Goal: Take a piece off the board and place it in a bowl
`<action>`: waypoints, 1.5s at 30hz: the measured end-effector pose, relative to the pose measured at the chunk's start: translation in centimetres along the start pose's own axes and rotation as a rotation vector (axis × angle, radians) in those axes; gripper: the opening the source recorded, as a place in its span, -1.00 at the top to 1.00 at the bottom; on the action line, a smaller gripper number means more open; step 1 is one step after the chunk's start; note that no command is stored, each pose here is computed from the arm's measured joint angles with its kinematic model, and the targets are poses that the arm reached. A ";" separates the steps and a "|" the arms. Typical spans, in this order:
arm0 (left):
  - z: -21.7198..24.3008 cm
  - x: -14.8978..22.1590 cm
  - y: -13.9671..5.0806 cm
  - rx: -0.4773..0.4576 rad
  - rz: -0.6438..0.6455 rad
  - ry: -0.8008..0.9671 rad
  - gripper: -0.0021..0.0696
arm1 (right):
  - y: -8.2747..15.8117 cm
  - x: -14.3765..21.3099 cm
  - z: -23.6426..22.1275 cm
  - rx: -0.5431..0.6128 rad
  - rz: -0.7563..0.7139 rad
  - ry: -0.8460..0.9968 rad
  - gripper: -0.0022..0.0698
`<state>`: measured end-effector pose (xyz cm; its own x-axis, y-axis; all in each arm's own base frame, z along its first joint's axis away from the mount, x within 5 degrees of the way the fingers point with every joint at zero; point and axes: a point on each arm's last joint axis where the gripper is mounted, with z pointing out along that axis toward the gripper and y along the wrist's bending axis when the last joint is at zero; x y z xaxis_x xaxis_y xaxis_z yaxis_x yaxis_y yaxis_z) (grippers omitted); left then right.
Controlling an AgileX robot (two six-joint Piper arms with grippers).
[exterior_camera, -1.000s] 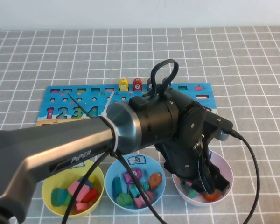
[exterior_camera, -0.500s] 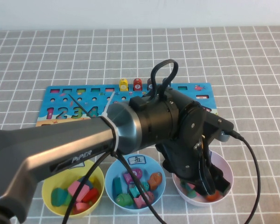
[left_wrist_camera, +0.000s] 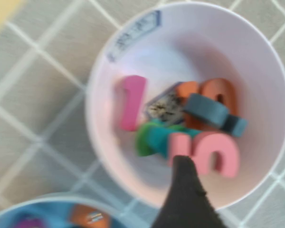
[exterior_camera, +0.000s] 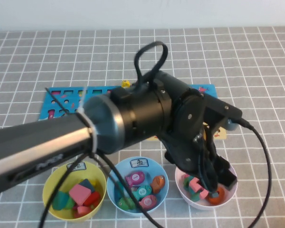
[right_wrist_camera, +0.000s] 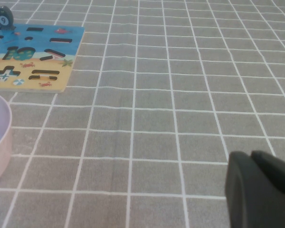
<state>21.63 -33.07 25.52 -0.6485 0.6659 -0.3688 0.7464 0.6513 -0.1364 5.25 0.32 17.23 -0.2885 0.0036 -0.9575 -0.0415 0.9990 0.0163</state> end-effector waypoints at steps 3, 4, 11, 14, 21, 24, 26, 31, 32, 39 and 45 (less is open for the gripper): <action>-1.5 0.1 0.5 -0.058 0.050 -0.029 -0.03 | 0.0 0.0 0.0 0.000 0.000 0.000 0.99; -2.0 0.3 0.6 -0.077 0.065 -0.037 0.11 | 0.0 0.0 0.0 0.000 0.000 0.000 0.99; -5.5 2.8 2.6 -0.153 0.069 -0.129 0.88 | 0.0 0.0 0.0 0.000 0.000 0.000 0.99; -6.9 4.8 3.6 -0.181 0.051 -0.181 0.92 | 0.0 0.0 0.0 0.000 0.000 0.000 0.99; -10.7 10.0 4.1 -0.187 0.042 -0.426 0.94 | 0.0 0.0 0.0 0.000 0.000 0.000 0.99; -12.5 12.2 4.0 -0.153 0.030 -0.553 0.94 | 0.0 0.0 0.0 0.000 0.000 0.000 0.99; -13.1 13.4 4.0 -0.135 0.033 -0.618 0.94 | 0.0 0.0 0.0 0.000 0.000 0.000 0.99; -14.1 16.4 4.0 -0.095 0.037 -0.751 0.94 | 0.0 0.0 0.0 0.000 0.000 0.000 0.99; -14.2 16.7 4.0 -0.092 0.038 -0.763 0.94 | 0.0 0.0 0.0 0.000 0.000 0.000 0.99; -13.8 18.1 4.3 -0.106 0.024 -0.716 0.94 | 0.0 0.0 0.0 0.000 0.000 0.000 0.99; -13.8 18.0 4.3 -0.112 0.033 -0.724 0.94 | 0.0 0.0 0.0 0.000 0.000 0.000 0.99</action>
<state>11.12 -13.23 31.01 -0.3357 0.3038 -0.8917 0.7192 0.6940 -0.0343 5.25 0.32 17.23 -0.2885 0.0036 -0.9575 -0.0415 0.9990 0.0163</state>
